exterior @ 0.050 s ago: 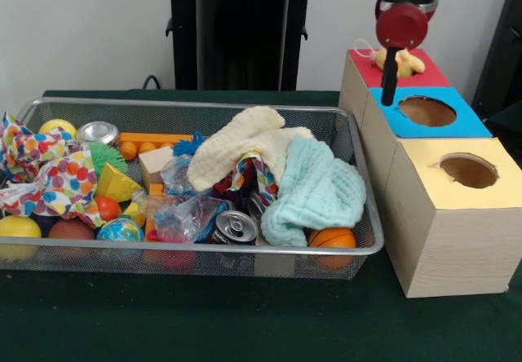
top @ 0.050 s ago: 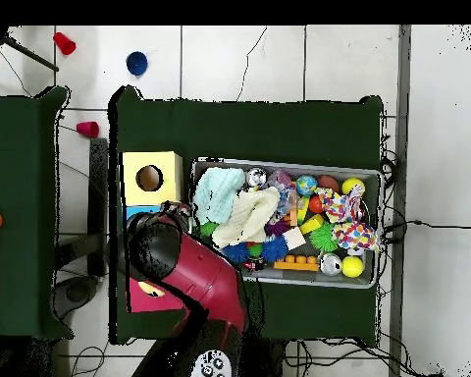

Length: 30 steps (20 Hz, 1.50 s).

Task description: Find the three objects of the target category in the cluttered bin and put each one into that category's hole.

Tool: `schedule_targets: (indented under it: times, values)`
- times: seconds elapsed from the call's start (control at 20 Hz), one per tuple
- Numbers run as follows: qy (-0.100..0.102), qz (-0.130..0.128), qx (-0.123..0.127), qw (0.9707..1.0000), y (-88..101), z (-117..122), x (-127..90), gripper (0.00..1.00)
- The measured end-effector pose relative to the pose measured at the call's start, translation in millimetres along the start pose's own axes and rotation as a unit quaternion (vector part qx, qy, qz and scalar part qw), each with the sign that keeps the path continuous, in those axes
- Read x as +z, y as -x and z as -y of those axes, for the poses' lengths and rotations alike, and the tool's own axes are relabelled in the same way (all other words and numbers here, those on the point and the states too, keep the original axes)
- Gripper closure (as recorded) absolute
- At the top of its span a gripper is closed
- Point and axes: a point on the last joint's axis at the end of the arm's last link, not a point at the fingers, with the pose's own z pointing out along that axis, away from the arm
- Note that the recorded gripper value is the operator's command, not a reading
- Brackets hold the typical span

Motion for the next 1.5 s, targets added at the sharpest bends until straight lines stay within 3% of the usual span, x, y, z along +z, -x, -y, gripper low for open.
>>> schedule_targets:
  times: [0.3, 0.55, 0.7, 1.0, 1.2, 1.5]
  values:
    - [0.014, 0.01, -0.015, 0.9997, 12.5, -19.0, -3.7, 0.0]
    - [0.016, 0.018, -0.018, 0.9995, 29.4, -27.0, -3.2, 0.0]
    - [0.015, 0.022, -0.023, 0.9994, 29.9, -25.4, -1.9, 0.0]
    - [-0.003, 0.028, -0.058, 0.9979, 4.9, -3.3, -6.6, 0.0]
    - [-0.036, 0.023, -0.095, 0.9946, -32.2, 28.6, -16.3, 0.0]
    - [-0.052, 0.021, -0.126, 0.9904, -64.6, 60.0, -23.7, 0.0]
